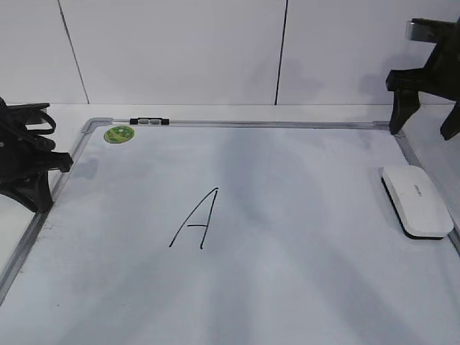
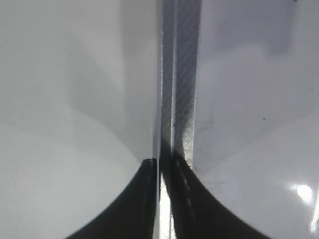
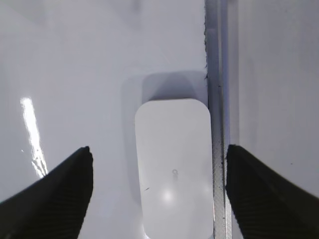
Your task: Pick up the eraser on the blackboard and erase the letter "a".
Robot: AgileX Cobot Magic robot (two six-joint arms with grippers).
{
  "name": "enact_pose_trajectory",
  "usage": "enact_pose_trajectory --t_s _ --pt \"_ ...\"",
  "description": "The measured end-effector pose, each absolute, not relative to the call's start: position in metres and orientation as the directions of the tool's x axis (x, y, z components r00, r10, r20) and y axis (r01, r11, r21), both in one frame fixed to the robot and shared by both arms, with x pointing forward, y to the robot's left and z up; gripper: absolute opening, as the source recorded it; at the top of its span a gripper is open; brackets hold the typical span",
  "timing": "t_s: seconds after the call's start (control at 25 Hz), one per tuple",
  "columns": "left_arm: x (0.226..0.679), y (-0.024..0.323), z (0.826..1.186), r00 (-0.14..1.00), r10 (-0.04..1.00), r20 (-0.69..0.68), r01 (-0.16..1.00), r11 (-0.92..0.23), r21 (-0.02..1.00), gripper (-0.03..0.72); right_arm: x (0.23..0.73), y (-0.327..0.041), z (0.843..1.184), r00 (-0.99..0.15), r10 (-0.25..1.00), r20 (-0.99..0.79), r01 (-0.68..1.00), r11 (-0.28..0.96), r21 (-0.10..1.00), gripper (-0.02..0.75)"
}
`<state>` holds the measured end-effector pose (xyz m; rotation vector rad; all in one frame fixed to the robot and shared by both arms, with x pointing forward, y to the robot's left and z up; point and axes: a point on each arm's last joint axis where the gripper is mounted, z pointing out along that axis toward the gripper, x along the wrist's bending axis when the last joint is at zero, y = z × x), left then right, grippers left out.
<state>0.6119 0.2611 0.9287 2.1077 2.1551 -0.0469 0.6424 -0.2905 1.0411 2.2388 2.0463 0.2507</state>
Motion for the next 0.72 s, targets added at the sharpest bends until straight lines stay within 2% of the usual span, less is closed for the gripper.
enact_pose_trajectory --t_s 0.24,0.48,0.72 --pt "0.619 0.262 0.938 0.0 0.996 -0.094 0.996 0.008 0.086 0.298 0.638 -0.29 1.053 0.083 0.995 0.059 0.973 -0.094 0.21 0.653" --pt "0.616 0.262 0.962 0.008 0.995 -0.097 0.997 0.0 0.081 0.328 0.631 -0.287 1.069 0.086 0.991 0.099 0.964 -0.108 0.243 0.641" --pt "0.59 0.264 1.04 0.03 0.994 -0.109 0.969 -0.002 0.248 0.33 0.607 -0.281 1.116 0.056 0.982 0.18 0.93 -0.117 0.347 0.631"
